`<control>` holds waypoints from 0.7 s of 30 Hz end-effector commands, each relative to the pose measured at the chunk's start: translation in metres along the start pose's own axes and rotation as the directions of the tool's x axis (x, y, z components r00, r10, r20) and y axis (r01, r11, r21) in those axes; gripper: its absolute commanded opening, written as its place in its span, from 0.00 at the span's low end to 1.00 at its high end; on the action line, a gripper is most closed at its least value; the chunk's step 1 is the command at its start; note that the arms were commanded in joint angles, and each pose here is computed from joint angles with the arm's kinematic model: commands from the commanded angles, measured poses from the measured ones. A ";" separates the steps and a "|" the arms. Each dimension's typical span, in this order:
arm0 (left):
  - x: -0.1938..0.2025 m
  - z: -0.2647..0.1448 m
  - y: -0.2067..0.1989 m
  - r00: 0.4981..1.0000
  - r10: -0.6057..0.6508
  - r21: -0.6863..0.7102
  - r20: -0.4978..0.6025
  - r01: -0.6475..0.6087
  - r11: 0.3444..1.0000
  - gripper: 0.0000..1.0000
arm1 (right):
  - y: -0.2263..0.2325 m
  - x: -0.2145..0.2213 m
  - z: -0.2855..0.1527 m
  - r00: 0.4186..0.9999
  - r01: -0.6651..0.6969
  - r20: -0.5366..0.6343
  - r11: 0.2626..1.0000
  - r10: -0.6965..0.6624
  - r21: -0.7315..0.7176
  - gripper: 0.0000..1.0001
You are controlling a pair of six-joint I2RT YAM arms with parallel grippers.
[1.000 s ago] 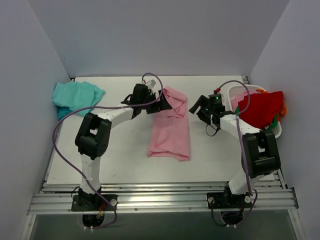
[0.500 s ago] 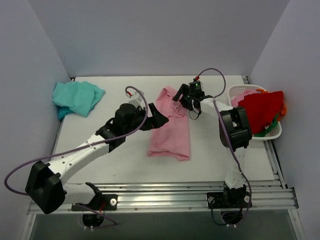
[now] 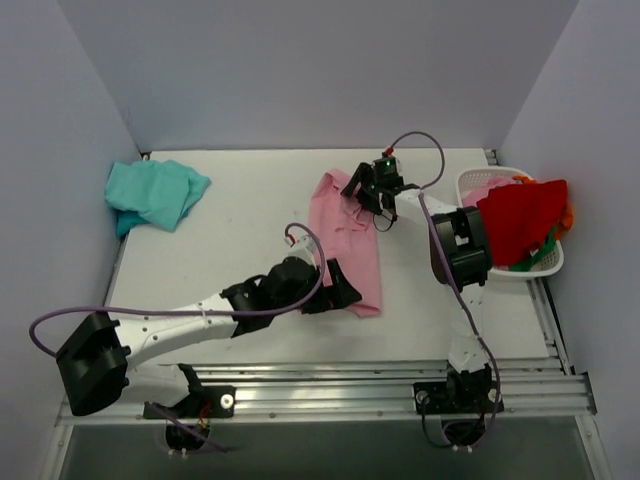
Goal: Fold and stack the t-shirts
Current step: Rotate the tshirt 270 degrees
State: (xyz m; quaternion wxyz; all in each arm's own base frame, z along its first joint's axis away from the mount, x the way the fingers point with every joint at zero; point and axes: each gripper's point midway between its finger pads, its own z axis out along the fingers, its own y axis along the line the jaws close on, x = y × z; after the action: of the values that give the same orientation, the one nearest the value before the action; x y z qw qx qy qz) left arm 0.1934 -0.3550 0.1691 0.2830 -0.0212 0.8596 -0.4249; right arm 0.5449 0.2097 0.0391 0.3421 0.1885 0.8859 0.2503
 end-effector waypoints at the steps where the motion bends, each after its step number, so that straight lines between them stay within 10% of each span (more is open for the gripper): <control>1: -0.010 -0.005 -0.021 0.991 -0.087 0.042 0.100 0.083 0.996 0.99 | -0.012 0.001 0.003 1.000 0.010 -0.025 0.999 -0.009 0.034 0.71; 21: 0.004 0.039 0.044 0.941 -0.201 -0.064 0.271 0.226 0.972 0.99 | -0.012 -0.001 -0.098 0.999 0.003 0.051 0.999 -0.006 0.053 0.72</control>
State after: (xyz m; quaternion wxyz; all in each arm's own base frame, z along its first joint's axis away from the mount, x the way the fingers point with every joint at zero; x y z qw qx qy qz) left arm 0.1963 -0.3456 0.0965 0.3050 -0.1404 0.8642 -0.3747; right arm 0.4826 0.1723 0.0608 0.3302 0.2088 0.8929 0.2238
